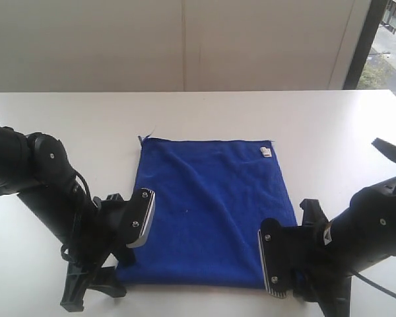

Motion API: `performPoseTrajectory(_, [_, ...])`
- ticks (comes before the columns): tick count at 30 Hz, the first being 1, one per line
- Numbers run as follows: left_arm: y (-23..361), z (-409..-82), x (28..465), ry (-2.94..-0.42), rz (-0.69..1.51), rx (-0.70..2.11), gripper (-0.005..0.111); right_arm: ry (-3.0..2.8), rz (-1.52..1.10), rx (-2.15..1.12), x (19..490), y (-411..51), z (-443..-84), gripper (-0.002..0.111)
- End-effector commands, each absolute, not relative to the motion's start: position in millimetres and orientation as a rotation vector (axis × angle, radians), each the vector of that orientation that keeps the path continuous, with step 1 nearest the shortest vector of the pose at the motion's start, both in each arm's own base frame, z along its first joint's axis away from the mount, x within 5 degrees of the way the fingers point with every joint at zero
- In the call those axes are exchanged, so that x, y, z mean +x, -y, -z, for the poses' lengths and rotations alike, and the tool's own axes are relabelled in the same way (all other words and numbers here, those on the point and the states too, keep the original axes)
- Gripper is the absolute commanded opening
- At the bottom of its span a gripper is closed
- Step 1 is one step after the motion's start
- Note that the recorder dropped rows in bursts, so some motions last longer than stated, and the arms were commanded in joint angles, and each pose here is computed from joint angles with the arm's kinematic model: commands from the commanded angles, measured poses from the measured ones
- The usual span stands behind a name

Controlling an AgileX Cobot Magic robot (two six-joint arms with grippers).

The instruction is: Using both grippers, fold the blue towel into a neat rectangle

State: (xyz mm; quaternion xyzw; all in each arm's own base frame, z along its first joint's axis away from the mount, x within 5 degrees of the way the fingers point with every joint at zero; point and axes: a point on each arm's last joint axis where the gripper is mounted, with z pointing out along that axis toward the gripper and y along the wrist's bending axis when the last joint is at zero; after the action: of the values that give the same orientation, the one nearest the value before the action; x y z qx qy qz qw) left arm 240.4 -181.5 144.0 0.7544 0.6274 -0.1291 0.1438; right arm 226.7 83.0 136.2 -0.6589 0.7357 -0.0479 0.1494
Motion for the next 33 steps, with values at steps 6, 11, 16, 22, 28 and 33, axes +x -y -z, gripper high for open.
performPoseTrajectory(6, [182.1, -137.2, 237.3, -1.827, 0.401, 2.191, 0.056, -2.136, 0.128, -1.896, 225.3, -82.5, -133.6, 0.041])
performPoseTrajectory(11, [182.0, -127.8, 236.5, -1.851, 0.430, 2.217, 0.056, -2.148, 0.117, -1.908, 223.7, -82.1, -133.1, 0.041])
performPoseTrajectory(16, [181.8, -127.9, 235.2, -1.855, 0.446, 2.223, 0.037, -2.148, 0.117, -1.908, 223.7, -82.1, -133.1, 0.037])
performPoseTrajectory(22, [181.3, -128.2, 231.1, -1.861, 0.496, 2.250, 0.015, -2.143, 0.122, -1.903, 224.4, -82.3, -133.3, 0.018])
performPoseTrajectory(28, [180.6, -128.9, 226.2, -1.868, 0.559, 2.282, 0.000, -2.157, 0.119, -1.886, 224.4, -82.3, -133.3, 0.000])
performPoseTrajectory(33, [180.1, -132.8, 223.3, -1.867, 0.587, 2.291, 0.000, -2.218, 0.090, -1.870, 221.1, -81.3, -132.4, 0.000])
